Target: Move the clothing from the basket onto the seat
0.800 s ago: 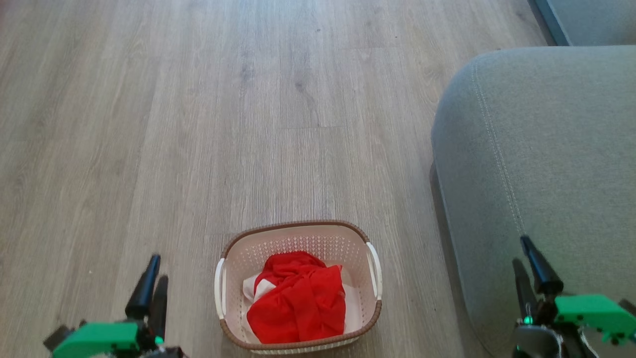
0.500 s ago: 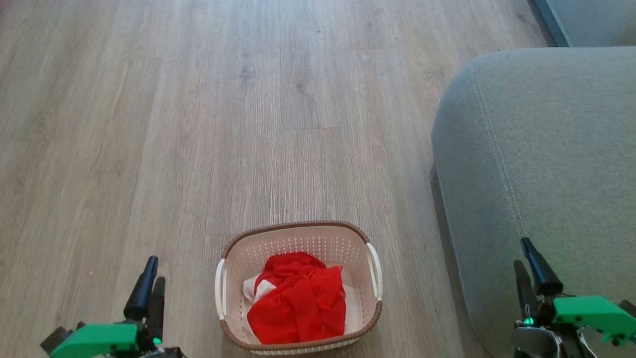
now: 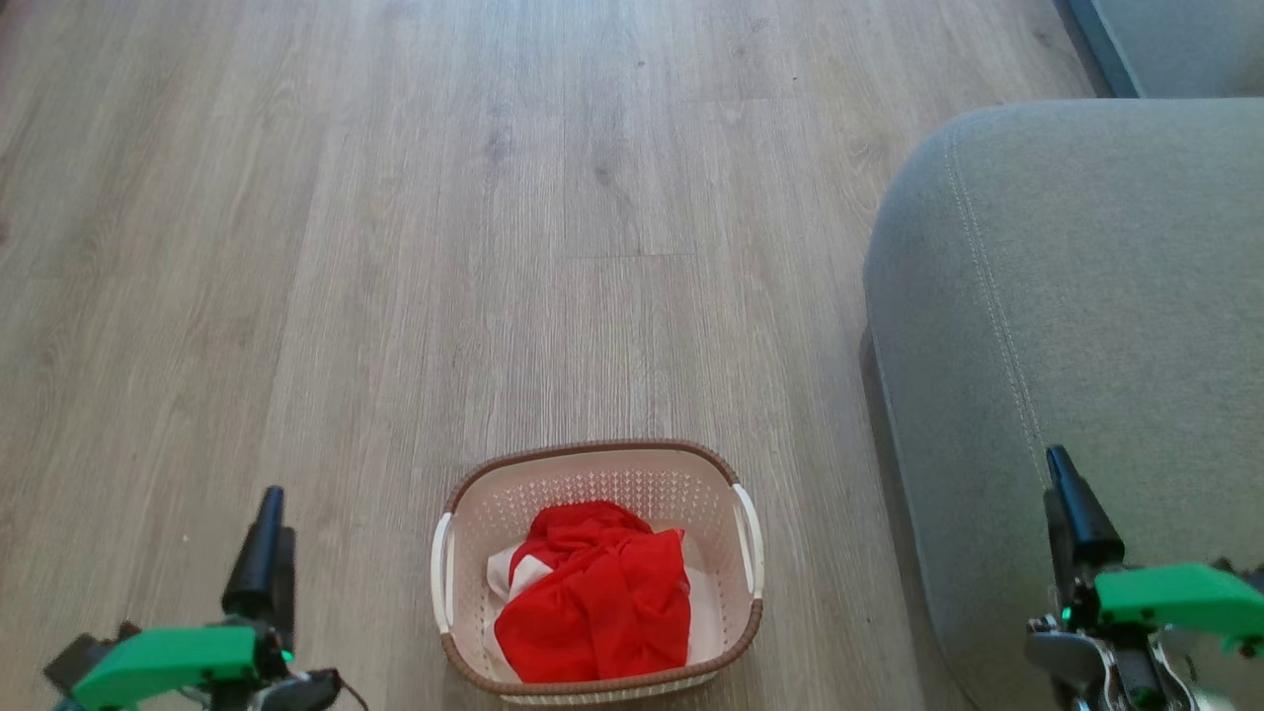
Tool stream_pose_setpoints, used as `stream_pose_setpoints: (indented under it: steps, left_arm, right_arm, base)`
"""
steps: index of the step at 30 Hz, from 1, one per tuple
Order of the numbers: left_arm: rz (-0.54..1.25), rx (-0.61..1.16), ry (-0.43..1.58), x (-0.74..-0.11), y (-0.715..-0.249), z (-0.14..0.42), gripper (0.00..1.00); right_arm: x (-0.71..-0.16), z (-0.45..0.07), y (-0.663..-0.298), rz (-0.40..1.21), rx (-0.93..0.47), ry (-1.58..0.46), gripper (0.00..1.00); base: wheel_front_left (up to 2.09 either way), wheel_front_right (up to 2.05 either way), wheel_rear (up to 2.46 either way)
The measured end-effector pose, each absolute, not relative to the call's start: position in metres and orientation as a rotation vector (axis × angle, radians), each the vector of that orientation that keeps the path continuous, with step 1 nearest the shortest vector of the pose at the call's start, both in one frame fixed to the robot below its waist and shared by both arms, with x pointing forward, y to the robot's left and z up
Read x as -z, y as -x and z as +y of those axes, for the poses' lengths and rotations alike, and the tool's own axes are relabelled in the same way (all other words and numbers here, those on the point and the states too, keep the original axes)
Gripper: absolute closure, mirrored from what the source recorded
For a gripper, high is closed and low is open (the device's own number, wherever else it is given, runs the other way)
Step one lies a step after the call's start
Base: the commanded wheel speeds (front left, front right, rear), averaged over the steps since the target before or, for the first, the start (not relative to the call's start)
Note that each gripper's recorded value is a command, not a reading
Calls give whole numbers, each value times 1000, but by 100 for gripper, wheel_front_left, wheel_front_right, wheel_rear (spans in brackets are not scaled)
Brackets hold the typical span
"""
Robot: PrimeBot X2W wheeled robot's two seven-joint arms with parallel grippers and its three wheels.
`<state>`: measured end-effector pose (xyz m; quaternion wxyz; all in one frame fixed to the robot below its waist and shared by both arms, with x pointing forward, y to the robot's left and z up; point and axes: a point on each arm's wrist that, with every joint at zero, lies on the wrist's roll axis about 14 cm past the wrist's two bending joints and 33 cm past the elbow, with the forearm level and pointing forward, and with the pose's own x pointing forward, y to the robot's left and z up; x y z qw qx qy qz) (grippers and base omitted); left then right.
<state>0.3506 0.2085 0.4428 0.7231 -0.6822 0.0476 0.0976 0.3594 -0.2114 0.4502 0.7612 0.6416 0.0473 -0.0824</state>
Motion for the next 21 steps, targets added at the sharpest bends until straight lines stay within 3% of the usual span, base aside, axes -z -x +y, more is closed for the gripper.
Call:
stream_pose_setpoints:
  steps: [21]
  left_arm:
    - [-82, -167, 1223, -505, -369, 233, 0]
  right_arm:
    - [-513, -176, -388, 7, -45, -969, 0]
  base:
    - [0, 0, 0]
